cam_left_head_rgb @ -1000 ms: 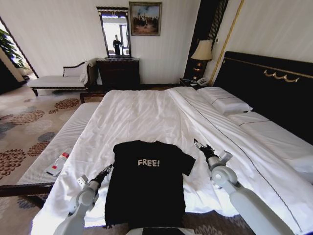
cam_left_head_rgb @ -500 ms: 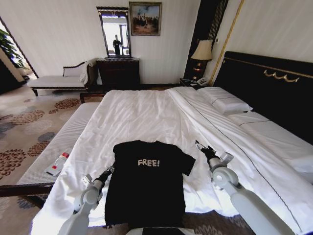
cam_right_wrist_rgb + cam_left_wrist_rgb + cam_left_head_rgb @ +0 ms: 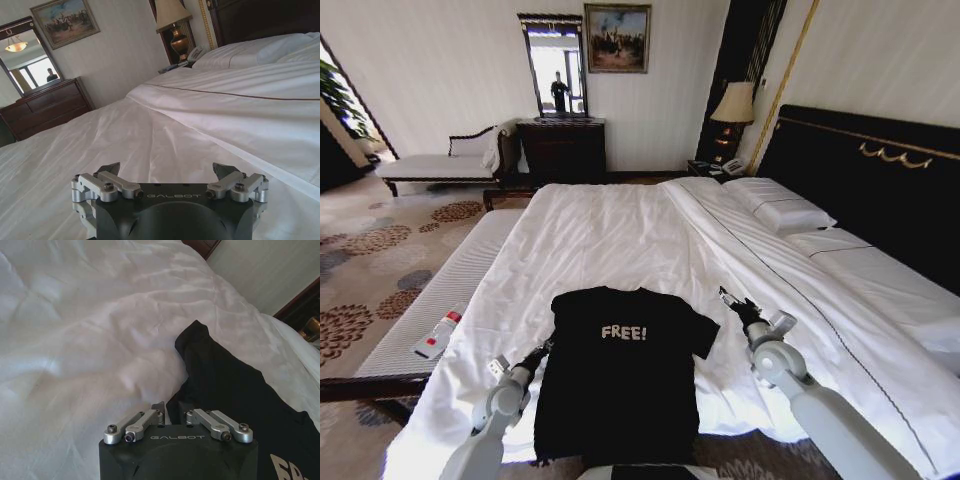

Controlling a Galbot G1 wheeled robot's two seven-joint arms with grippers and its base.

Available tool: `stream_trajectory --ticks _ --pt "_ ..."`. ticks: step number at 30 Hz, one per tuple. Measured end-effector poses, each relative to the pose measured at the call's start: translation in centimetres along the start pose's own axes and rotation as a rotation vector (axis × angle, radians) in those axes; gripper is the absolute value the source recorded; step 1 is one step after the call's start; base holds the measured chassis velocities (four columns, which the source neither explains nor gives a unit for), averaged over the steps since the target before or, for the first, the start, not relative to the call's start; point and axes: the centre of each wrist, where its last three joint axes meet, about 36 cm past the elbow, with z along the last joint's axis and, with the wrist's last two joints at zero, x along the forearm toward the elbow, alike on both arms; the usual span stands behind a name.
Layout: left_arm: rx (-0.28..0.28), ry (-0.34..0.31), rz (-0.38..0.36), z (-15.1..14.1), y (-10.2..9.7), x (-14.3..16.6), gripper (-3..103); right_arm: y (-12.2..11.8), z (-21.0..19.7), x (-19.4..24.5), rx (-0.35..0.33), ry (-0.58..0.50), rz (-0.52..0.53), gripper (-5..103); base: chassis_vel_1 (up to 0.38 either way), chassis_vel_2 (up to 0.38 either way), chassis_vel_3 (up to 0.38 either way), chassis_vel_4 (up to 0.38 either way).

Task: Fold the clothes on the bed.

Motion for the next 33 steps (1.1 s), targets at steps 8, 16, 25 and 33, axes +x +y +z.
stream_trajectory --ticks 8,16,25,33 --pt "0.015 -0.033 -0.003 -1.3 0.3 0.4 19 -0.1 0.2 0.1 0.002 0.002 0.004 100 0.000 0.000 0.000 0.000" --pt "0.008 -0.039 -0.007 -1.7 0.7 1.0 0 0.1 0.3 0.1 0.000 0.000 0.003 100 0.000 0.000 0.000 0.000" --pt "0.003 -0.028 -0.007 -1.0 0.5 1.0 -3 -0.2 0.5 0.3 0.006 0.001 0.009 100 0.000 0.000 0.000 0.000" --pt "0.001 -0.021 -0.002 -0.8 0.5 1.0 28 -0.3 0.6 0.2 0.006 -0.002 0.013 100 0.000 0.000 0.000 0.000"
